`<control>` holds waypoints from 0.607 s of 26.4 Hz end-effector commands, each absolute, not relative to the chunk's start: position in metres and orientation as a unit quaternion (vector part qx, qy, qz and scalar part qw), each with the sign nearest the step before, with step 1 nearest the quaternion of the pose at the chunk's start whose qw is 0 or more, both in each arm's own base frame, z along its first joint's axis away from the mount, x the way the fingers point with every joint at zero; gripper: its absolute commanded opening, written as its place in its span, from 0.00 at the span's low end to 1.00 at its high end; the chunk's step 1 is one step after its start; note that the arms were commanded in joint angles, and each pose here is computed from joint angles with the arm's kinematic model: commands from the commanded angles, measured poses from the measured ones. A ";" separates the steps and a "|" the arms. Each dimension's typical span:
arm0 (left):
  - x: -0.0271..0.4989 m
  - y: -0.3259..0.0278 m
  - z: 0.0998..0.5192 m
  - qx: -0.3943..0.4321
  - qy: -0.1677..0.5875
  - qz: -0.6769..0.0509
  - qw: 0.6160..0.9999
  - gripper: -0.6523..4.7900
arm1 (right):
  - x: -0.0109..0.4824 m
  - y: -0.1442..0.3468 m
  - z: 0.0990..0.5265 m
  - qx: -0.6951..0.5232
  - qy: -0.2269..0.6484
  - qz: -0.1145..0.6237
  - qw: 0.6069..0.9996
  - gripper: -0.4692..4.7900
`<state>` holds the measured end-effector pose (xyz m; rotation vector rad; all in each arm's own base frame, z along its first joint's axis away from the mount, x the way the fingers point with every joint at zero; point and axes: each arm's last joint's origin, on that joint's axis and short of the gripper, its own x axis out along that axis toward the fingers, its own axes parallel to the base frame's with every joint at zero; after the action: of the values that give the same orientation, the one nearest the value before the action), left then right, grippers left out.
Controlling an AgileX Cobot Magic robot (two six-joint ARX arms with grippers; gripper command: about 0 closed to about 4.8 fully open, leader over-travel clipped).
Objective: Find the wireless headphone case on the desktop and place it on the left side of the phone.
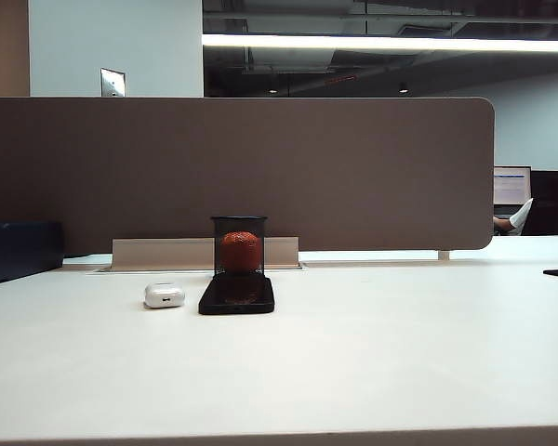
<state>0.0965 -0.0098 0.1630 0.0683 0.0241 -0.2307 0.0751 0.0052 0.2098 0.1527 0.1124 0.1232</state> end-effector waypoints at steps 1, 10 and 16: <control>0.096 -0.010 0.166 0.035 -0.001 -0.116 0.993 0.11 | 0.082 0.006 0.197 0.078 0.057 0.062 0.993 0.07; 0.096 -0.010 0.166 0.035 0.000 -0.116 0.993 0.11 | 0.094 0.006 0.165 0.064 0.054 0.062 0.995 0.07; 0.096 -0.010 0.166 0.035 0.000 -0.116 0.993 0.11 | 0.096 0.006 0.151 0.054 0.076 0.062 0.994 0.07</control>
<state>0.0966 -0.0098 0.1640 0.0690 0.0134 -0.2299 0.0957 0.0060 0.1484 0.1296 0.1787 0.1213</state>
